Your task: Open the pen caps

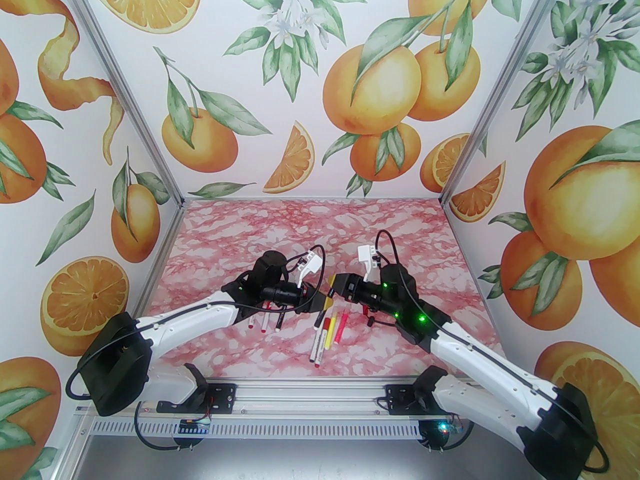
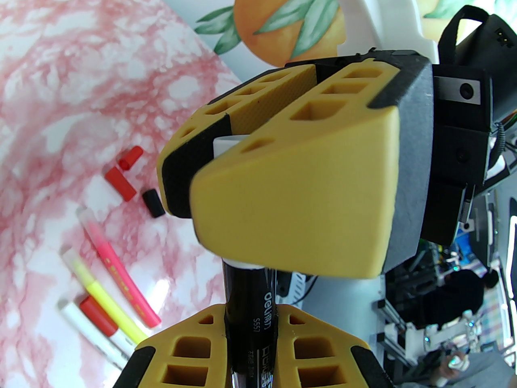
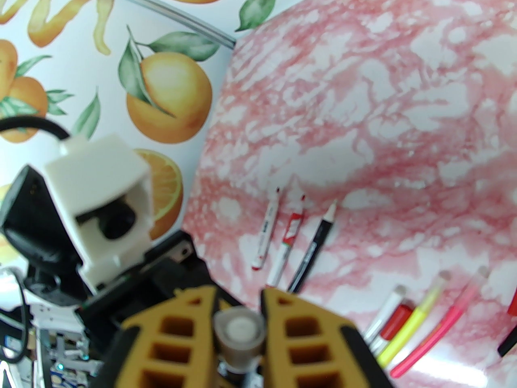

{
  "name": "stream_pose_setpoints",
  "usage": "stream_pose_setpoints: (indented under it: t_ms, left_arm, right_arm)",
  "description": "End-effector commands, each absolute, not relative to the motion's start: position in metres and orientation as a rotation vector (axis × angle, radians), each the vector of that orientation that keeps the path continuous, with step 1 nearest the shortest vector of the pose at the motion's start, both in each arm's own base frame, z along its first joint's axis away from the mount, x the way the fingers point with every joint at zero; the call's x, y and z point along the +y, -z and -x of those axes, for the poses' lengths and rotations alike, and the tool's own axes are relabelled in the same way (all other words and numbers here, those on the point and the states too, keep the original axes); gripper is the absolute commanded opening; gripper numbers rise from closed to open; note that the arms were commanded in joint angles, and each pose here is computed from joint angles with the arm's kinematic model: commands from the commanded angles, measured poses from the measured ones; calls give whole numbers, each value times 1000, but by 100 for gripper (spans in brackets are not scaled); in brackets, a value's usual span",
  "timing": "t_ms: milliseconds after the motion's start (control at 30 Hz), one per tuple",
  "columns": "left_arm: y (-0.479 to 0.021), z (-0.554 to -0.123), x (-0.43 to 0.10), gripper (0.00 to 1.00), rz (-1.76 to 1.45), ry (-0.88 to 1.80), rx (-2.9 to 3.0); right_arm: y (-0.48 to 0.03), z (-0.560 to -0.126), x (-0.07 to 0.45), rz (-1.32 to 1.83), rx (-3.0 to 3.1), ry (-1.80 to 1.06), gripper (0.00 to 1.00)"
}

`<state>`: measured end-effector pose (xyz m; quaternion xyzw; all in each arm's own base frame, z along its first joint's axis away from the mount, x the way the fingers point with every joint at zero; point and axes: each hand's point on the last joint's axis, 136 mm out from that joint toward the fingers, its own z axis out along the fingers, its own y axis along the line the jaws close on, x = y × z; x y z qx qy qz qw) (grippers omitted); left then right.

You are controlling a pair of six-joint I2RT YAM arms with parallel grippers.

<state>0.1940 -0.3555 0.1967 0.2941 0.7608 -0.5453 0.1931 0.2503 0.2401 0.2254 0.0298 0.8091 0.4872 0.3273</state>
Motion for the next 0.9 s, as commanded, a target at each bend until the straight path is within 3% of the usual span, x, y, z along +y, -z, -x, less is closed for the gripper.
stream_pose_setpoints:
  t_ms: [0, 867]
  left_arm:
    - [-171, -167, -352, 0, -902, 1569, 2263]
    - [-179, -155, -364, 0, -953, 1607, 2229]
  right_arm:
    - [-279, -285, 210, -203, 1886, -1196, 10]
    - [-342, -325, 175, -266, 1667, -1109, 2]
